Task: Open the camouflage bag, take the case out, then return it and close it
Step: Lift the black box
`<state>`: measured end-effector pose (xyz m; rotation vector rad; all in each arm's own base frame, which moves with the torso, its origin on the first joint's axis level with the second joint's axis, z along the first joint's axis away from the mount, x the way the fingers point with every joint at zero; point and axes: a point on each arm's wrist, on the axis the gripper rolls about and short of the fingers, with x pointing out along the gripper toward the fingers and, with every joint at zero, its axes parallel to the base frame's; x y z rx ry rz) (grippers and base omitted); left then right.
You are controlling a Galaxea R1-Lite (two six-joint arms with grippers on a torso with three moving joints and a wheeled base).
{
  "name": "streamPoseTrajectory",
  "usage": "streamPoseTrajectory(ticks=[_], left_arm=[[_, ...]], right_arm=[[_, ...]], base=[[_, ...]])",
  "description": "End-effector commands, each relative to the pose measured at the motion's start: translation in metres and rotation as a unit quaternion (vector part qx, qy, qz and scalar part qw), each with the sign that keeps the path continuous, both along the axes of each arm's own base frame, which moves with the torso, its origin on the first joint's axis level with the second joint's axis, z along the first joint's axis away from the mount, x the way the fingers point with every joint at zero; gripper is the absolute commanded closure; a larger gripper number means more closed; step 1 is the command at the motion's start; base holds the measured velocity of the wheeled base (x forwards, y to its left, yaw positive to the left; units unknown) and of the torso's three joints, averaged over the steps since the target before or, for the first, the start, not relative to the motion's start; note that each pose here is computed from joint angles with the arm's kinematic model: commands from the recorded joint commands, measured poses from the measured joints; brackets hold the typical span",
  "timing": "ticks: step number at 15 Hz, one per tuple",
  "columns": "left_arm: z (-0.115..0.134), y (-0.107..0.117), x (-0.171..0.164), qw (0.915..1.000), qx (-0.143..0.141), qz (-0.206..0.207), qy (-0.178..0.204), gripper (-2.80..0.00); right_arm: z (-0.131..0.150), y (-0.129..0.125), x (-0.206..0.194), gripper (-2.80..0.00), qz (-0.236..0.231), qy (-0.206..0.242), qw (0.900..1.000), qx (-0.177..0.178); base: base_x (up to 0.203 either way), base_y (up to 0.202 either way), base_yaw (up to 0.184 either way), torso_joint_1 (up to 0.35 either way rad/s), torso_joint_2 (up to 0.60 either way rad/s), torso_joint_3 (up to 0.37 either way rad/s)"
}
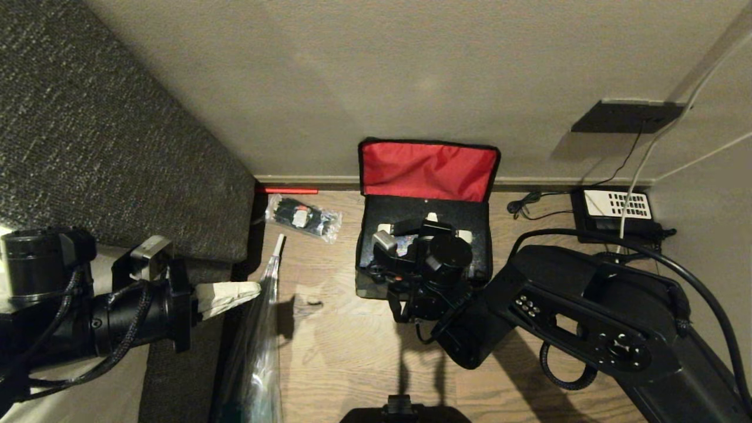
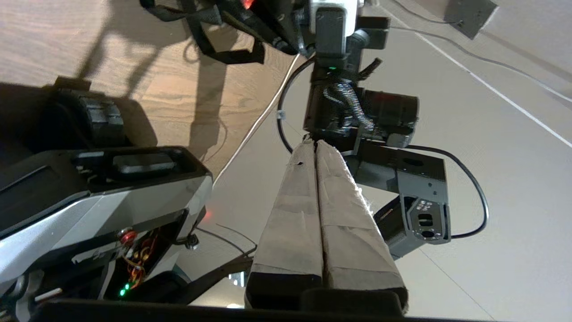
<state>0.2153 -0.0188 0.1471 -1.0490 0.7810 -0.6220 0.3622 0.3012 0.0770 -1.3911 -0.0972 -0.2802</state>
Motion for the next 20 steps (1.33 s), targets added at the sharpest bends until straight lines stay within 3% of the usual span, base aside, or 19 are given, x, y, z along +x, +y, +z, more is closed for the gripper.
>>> streamPoseTrajectory(ticks=[1,4,8,12,16,17,18,19,20], left_arm=[[0.015,0.000,-0.016,0.9995,-0.001,0.006,-0.032,0.00],[0.039,0.004,-0.057,0.9944,0.005,0.035,-0.100,0.00],[0.061,0.006,-0.133,0.9774,0.012,0.066,-0.201,0.00],[0.037,0.004,-0.195,0.9713,0.011,0.063,-0.229,0.00],[-0.007,0.003,-0.245,0.9619,0.018,0.063,-0.265,0.00],[-0.015,0.004,-0.245,0.9559,0.052,0.088,-0.275,0.00],[-0.024,0.006,-0.241,0.9420,0.116,0.124,-0.289,0.00],[-0.035,0.009,-0.236,0.9170,0.197,0.183,-0.295,0.00],[-0.045,0.013,-0.233,0.8806,0.287,0.233,-0.297,0.00]], right_arm=[[-0.002,0.000,0.000,0.00,-0.004,0.000,1.000,-0.002],[0.002,-0.001,0.000,0.00,-0.004,-0.003,1.000,-0.001],[0.003,0.000,-0.001,0.00,-0.003,-0.003,1.000,0.000],[0.003,0.000,-0.001,0.00,-0.003,-0.003,1.000,0.000],[0.003,-0.001,0.000,0.00,-0.004,-0.003,1.000,0.001],[0.002,-0.001,0.000,0.00,-0.004,-0.003,1.000,0.000],[0.002,-0.001,0.000,0.00,-0.004,-0.003,1.000,0.000],[0.002,0.000,-0.001,0.00,-0.003,-0.003,1.000,0.000],[0.002,0.000,-0.001,0.00,-0.003,-0.002,1.000,0.000]], base=[[0.000,0.000,0.000,0.000,0.00,0.000],[0.000,0.000,0.000,0.000,0.00,0.000],[0.000,0.000,0.000,0.000,0.00,0.000],[0.000,0.000,0.000,0.000,0.00,0.000],[0.000,0.000,0.000,0.000,0.00,0.000],[0.000,0.000,0.000,0.000,0.00,0.000],[0.000,0.000,0.000,0.000,0.00,0.000],[0.000,0.000,0.000,0.000,0.00,0.000],[0.000,0.000,0.000,0.000,0.00,0.000]])
